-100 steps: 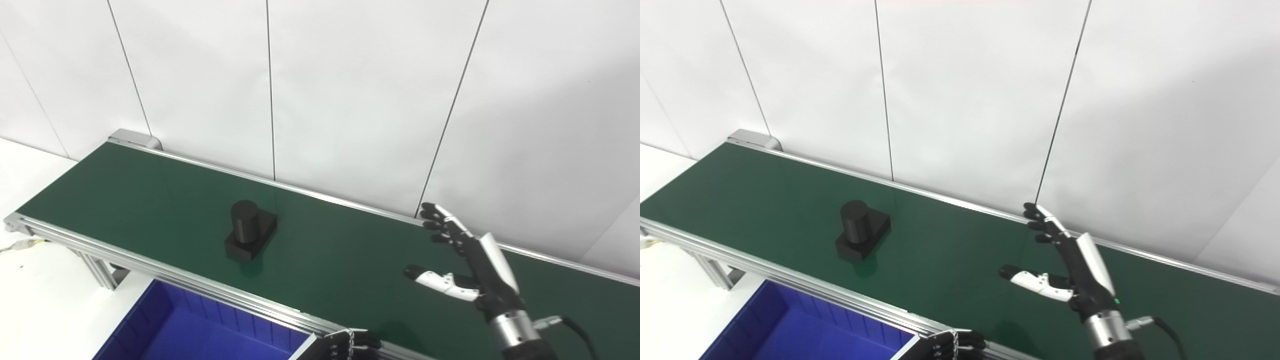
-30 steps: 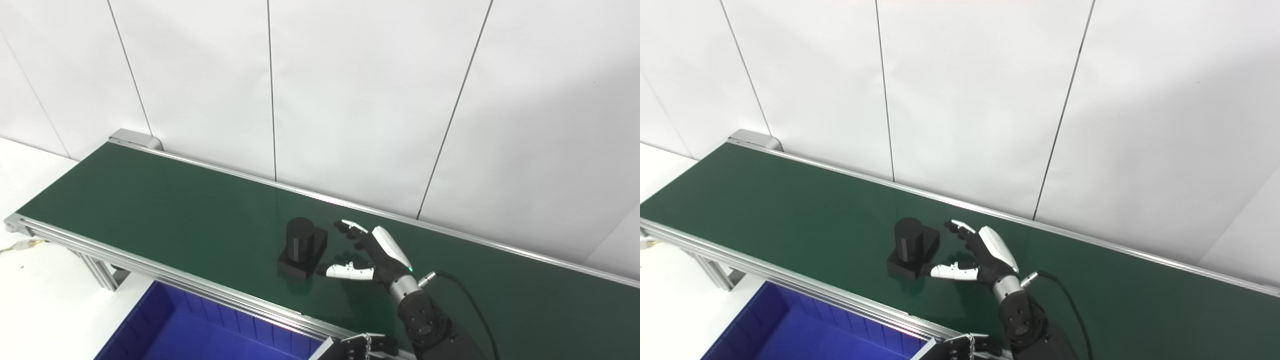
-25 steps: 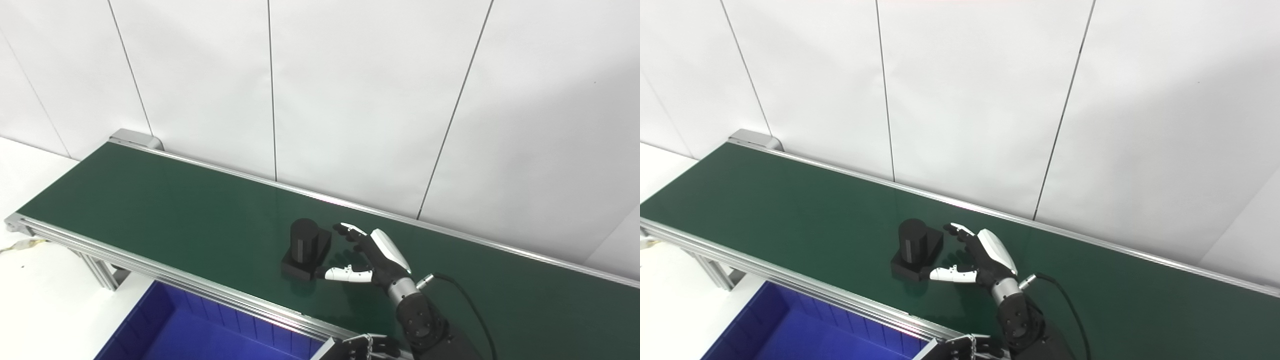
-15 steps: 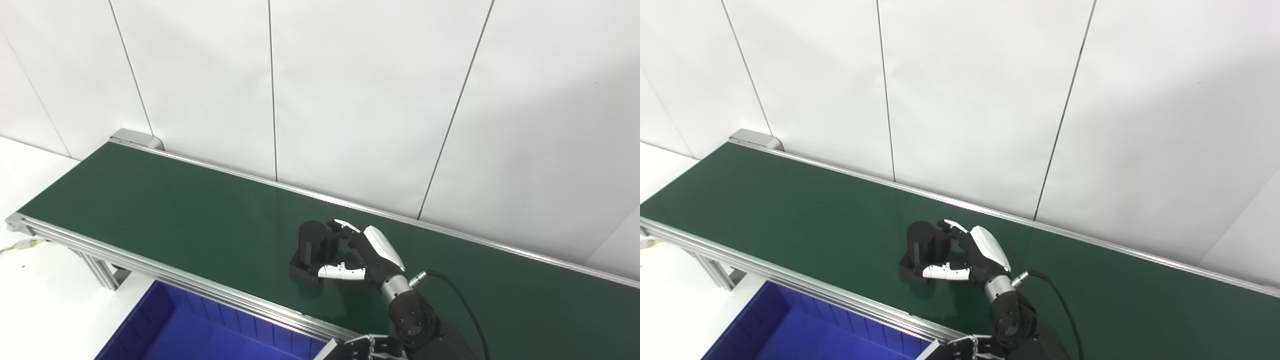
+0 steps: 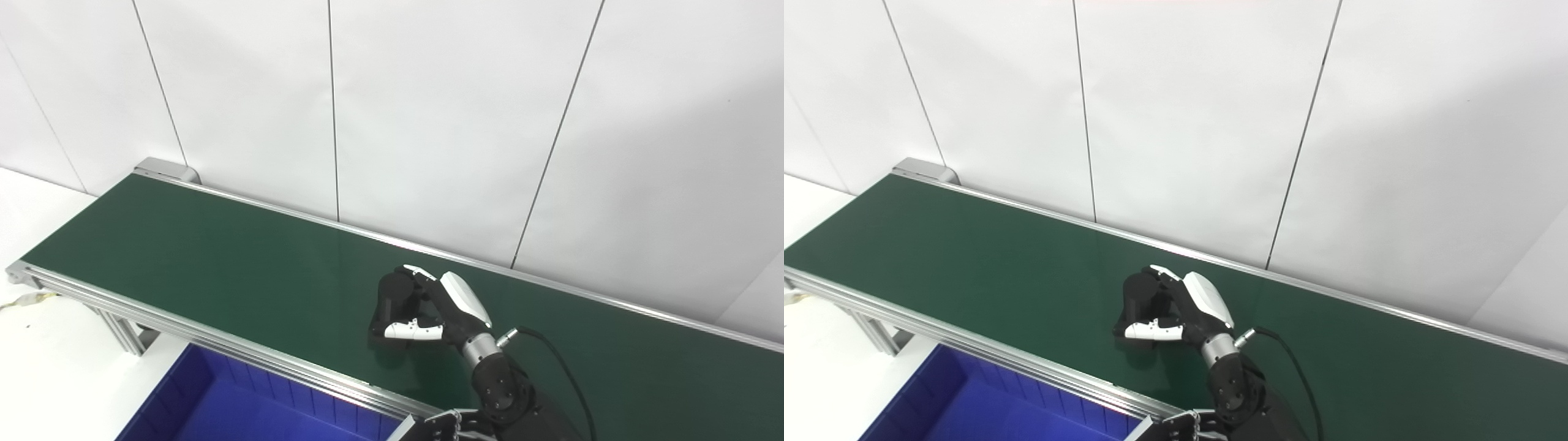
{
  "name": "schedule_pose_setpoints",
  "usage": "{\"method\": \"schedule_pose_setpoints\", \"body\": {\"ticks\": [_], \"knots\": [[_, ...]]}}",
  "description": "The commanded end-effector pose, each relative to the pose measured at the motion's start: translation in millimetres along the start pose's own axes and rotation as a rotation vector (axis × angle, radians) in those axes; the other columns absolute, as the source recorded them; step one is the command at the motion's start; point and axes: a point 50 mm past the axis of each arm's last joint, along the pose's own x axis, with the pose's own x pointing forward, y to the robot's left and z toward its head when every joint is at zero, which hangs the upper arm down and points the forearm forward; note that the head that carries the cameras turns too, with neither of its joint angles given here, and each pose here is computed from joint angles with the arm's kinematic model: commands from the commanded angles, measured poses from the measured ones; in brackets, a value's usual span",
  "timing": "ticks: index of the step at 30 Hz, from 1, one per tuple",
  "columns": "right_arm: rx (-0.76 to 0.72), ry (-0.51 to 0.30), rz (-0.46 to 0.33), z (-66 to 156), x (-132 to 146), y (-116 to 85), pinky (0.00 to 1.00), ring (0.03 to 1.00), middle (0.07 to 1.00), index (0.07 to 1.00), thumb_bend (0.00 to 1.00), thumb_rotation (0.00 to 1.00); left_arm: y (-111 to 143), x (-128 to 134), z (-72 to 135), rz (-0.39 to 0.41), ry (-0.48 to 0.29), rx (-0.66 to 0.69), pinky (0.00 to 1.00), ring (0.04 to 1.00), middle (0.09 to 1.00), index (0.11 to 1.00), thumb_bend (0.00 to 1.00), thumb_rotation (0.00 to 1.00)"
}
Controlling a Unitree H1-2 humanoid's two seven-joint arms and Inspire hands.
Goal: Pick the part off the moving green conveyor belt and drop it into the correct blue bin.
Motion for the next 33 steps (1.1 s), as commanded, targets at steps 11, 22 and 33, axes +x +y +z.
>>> {"method": "schedule_pose_setpoints", "body": {"ticks": [11, 22, 33], "knots": [[0.068, -0.137, -0.211, 26.5, 7.9, -4.9, 0.5, 0.483, 0.513, 0.565, 0.55, 0.01, -9.1, 1.8, 15.5, 0.013, -0.084, -0.043, 0.72, 0.761, 0.798, 0.805, 1.0, 0.22], [0.094, -0.17, -0.267, 21.5, 5.9, -7.0, 0.52, 0.471, 0.511, 0.468, 0.52, 0.0, -6.7, -1.6, 15.9, 0.014, -0.087, -0.078, 0.75, 0.793, 0.815, 0.805, 1.0, 0.23], [0.109, -0.189, -0.294, 22.6, 6.0, -9.3, 0.51, 0.455, 0.509, 0.473, 0.52, 0.0, -4.5, -3.7, 17.4, 0.011, -0.09, -0.094, 0.76, 0.798, 0.82, 0.806, 0.99, 0.22]]}}
